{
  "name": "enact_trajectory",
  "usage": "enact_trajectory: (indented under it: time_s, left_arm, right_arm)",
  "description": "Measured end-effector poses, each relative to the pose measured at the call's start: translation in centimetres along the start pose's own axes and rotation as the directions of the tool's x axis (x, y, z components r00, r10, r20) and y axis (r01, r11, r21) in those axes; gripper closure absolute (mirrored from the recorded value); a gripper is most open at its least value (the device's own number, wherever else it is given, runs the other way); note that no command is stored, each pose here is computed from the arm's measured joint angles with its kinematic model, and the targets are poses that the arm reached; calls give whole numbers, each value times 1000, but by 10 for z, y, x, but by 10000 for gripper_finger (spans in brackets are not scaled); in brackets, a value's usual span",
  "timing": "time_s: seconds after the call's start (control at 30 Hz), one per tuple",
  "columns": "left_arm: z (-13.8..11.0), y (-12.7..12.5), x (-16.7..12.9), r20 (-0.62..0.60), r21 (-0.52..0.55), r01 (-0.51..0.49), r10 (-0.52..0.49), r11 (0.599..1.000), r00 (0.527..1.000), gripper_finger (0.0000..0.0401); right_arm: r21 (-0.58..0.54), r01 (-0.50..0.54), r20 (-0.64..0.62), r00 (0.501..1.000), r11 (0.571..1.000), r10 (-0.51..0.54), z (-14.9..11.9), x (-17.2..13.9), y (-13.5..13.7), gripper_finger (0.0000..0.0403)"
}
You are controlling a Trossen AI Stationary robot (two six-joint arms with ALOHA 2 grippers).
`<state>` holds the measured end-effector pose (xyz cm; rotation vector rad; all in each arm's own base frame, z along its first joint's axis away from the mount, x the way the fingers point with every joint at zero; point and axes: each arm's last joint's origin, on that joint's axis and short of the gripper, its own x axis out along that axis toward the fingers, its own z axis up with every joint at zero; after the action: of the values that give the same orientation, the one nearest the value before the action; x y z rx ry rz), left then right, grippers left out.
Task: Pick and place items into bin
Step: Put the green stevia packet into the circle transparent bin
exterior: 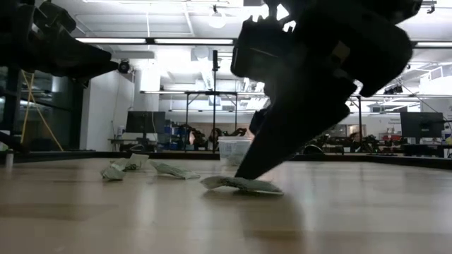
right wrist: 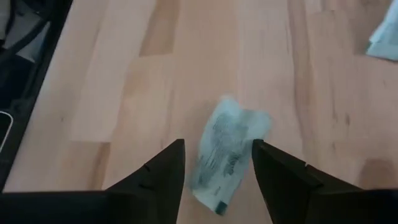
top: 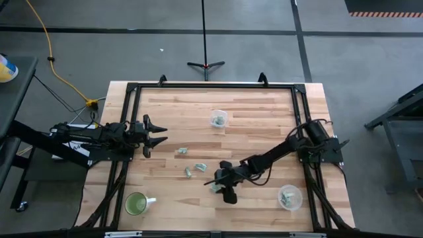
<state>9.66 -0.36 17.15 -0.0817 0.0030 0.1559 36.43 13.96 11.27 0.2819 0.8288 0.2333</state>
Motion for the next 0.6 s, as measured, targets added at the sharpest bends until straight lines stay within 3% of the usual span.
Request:
enact_trajectory:
  time_s: [0.17,0.6]
  left_arm:
    - [1,0,0,7,-2,0,0,1000,1000,190]
    - [1,0,0,12,4,0,0,1000,1000,190]
  right_arm:
    - [26,-30,-1,1000,999,30,0,4,-3,234]
    - [-13,51,-90,995,999,-52,-16,4,8,287]
